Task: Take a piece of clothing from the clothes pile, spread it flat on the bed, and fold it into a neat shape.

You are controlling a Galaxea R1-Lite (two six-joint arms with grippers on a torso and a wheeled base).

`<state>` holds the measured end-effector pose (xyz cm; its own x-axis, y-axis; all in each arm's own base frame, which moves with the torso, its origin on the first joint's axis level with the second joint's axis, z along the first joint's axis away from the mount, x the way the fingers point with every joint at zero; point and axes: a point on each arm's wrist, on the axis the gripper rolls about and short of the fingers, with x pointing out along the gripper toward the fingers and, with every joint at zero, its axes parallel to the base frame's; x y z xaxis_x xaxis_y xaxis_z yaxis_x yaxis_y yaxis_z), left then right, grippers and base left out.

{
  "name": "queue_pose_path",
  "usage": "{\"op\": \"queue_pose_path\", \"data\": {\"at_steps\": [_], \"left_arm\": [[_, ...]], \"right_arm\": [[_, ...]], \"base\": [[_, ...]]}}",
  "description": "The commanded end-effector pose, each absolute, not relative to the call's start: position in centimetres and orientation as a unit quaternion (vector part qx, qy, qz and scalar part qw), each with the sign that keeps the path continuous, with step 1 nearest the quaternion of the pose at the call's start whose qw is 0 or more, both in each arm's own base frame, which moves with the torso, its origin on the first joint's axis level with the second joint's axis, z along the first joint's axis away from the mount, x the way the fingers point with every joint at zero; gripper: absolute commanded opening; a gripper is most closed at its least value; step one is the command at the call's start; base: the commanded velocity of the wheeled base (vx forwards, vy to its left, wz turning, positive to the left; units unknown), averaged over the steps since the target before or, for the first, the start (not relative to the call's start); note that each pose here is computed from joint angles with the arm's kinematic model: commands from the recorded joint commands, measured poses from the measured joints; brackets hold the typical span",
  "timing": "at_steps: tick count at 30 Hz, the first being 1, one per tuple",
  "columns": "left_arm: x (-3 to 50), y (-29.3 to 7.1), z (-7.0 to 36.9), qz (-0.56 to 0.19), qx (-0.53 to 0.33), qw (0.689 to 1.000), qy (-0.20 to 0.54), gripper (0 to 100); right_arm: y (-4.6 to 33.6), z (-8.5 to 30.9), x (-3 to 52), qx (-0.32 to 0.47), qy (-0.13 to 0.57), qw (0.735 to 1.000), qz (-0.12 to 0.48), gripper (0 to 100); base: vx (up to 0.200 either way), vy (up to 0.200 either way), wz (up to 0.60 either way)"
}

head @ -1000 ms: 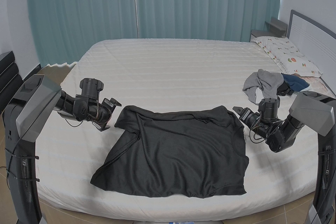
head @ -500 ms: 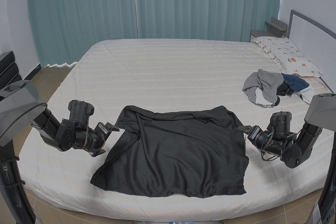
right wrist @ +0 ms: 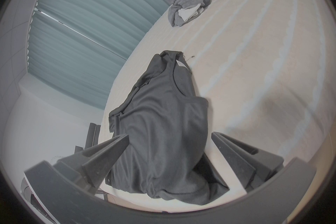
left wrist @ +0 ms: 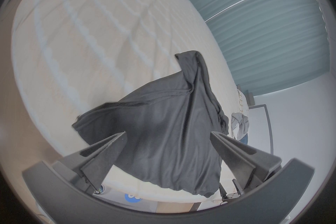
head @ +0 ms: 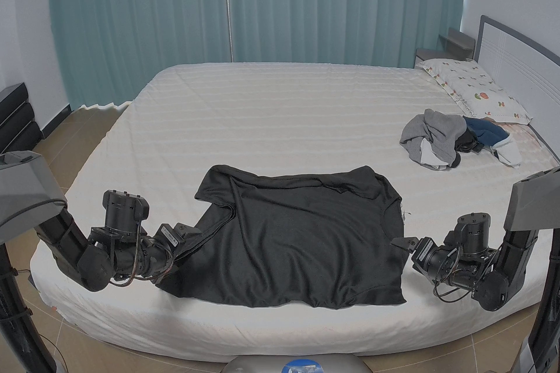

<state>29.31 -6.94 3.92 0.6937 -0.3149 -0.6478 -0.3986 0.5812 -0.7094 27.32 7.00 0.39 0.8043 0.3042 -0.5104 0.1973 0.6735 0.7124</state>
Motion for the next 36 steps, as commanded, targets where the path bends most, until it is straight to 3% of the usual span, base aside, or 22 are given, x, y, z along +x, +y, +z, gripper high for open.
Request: {"op": "queue_pose_path", "data": {"at_steps": [1,6,20,23,29,36], "left_arm": [[28.5,-6.9,2.6,0.038,-0.457,0.787,0.413,100],[28.5,-7.0,2.9,0.044,-0.480,0.775,0.408,100],[27.8,-7.0,2.6,0.056,-0.469,0.779,0.412,100],[27.6,-6.8,3.2,0.057,-0.460,0.790,0.402,100],[26.3,-5.5,3.5,0.079,-0.355,0.851,0.379,100],[25.4,-4.9,2.6,0.095,-0.293,0.865,0.396,100]], "right_arm": [[7.2,-0.7,26.7,0.398,0.331,0.855,0.026,100],[7.1,-0.7,26.6,0.411,0.333,0.849,0.020,100],[7.2,-1.5,26.6,0.408,0.343,0.846,0.018,100],[7.5,-1.6,26.5,0.406,0.345,0.846,0.022,100],[8.2,-1.8,25.7,0.397,0.361,0.843,0.030,100],[9.5,-3.1,25.5,0.378,0.375,0.845,0.046,100]], "base": [[0.000,0.000,0.00],[0.000,0.000,0.00],[0.000,-0.171,0.00],[0.000,0.000,0.00],[0.000,0.000,0.00],[0.000,0.000,0.00]]}}
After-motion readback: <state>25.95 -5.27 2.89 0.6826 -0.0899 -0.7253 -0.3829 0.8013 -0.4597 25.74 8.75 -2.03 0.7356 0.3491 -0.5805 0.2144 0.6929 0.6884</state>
